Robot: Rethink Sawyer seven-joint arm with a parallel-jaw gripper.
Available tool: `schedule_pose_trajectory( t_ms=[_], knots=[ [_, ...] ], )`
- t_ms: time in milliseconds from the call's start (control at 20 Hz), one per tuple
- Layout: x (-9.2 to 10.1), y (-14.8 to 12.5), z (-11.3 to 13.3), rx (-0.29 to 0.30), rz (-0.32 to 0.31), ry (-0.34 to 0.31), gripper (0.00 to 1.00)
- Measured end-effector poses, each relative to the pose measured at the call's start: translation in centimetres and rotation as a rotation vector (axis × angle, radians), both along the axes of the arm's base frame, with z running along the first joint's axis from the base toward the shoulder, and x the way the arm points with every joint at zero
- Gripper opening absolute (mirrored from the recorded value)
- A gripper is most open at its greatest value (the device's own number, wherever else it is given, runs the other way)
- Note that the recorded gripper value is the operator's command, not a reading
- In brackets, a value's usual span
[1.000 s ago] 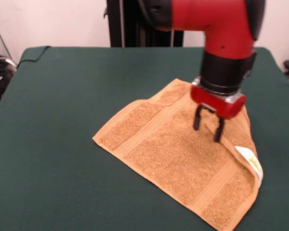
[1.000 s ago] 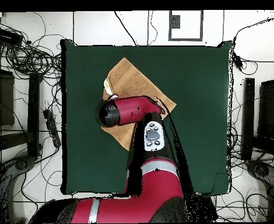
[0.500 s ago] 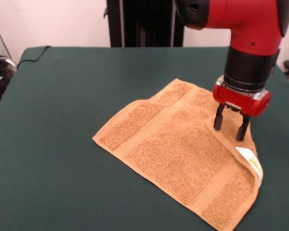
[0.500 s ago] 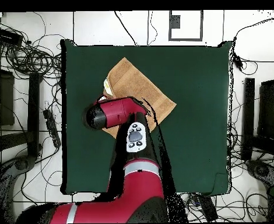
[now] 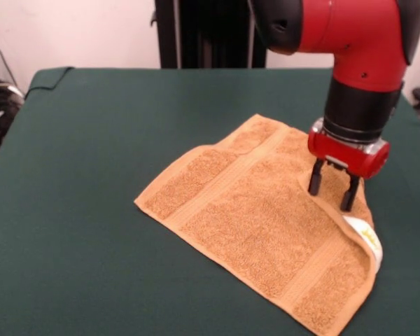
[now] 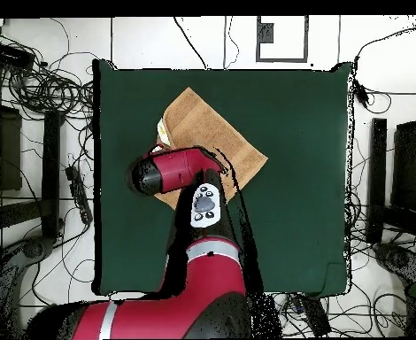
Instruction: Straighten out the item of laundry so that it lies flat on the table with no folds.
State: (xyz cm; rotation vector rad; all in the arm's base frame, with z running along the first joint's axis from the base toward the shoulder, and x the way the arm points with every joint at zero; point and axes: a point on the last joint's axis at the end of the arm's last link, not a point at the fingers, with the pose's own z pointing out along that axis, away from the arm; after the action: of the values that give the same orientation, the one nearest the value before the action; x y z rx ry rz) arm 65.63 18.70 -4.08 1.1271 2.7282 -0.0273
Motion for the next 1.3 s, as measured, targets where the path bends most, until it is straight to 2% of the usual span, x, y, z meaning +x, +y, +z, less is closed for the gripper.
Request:
schedule_pose_trajectory(
  t_ms=[250, 450, 900, 1000, 1300],
  knots=[
    [0.2, -0.4, 0.2, -0.002, -0.004, -0.003, 1.0],
    [0.7, -2.3, 1.1, -0.003, -0.033, -0.006, 1.0],
    [2.5, -11.9, 5.0, -0.007, -0.175, -0.021, 1.0],
    [2.9, -13.1, 5.5, -0.008, -0.192, -0.03, 1.0],
    [3.1, -13.7, 5.9, -0.009, -0.2, -0.036, 1.0]
  ],
)
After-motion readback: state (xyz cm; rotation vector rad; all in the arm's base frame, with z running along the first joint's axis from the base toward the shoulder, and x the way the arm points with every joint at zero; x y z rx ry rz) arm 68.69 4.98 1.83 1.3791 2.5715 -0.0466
